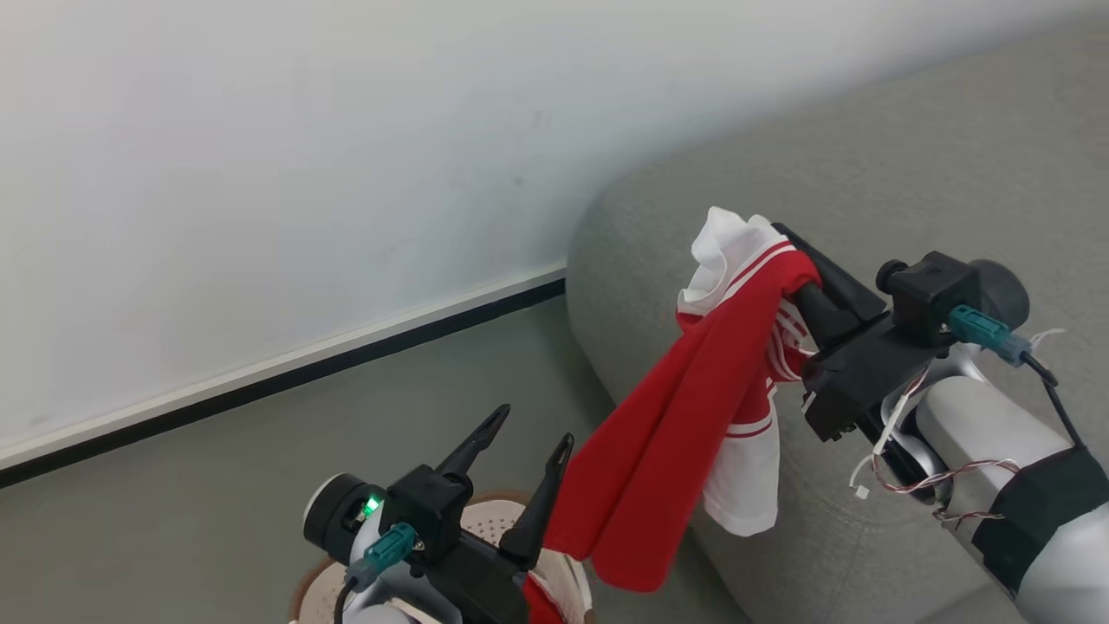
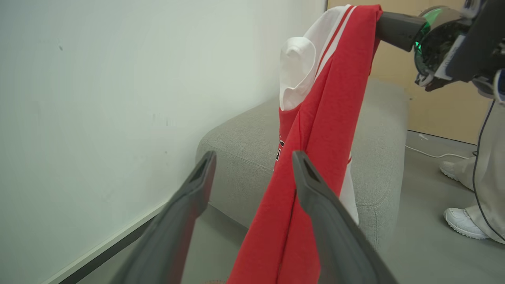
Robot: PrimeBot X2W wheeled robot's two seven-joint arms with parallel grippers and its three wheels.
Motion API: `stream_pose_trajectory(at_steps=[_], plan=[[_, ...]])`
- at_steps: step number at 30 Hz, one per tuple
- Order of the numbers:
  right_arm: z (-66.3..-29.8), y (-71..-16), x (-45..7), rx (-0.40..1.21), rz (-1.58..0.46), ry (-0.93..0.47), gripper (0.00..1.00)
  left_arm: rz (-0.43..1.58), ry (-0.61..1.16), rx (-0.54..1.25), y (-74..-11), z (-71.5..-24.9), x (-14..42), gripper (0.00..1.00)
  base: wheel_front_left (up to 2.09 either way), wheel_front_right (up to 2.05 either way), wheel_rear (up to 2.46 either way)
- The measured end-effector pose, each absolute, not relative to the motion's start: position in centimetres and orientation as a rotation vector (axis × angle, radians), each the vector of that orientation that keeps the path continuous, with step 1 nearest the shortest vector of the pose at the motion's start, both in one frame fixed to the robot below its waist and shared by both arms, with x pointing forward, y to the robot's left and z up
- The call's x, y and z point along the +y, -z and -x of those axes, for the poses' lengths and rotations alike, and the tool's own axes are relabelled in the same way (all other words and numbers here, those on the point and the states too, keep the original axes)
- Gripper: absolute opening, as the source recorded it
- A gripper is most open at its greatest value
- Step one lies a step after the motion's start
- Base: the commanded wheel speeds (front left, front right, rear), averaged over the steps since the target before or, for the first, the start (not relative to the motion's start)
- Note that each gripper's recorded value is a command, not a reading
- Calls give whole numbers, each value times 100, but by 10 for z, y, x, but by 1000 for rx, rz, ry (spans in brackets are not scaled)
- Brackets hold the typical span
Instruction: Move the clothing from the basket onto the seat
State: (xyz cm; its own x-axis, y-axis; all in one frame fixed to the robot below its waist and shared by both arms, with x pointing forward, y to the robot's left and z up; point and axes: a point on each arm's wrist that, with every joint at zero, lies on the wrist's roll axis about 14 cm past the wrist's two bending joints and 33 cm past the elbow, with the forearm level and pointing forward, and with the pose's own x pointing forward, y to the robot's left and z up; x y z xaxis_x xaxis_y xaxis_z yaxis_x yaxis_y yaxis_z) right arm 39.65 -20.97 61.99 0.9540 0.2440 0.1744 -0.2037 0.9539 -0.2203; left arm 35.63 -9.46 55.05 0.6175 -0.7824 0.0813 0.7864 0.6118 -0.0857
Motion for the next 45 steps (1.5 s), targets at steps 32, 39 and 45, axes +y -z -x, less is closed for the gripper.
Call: stream_pose_trajectory(at_steps=[32,39,45], plan=[[-458,-740,-312,-382,303,28,0,176,1012,8,-534,-380,-132,100,0,0,0],[-492,-803,-349,-471,327,152,0,190,971,-16,-536,-410,-125,100,0,0,0],[-525,-824,-360,-495,355,196,0,198,921,-9,-528,-433,-110,100,0,0,0]])
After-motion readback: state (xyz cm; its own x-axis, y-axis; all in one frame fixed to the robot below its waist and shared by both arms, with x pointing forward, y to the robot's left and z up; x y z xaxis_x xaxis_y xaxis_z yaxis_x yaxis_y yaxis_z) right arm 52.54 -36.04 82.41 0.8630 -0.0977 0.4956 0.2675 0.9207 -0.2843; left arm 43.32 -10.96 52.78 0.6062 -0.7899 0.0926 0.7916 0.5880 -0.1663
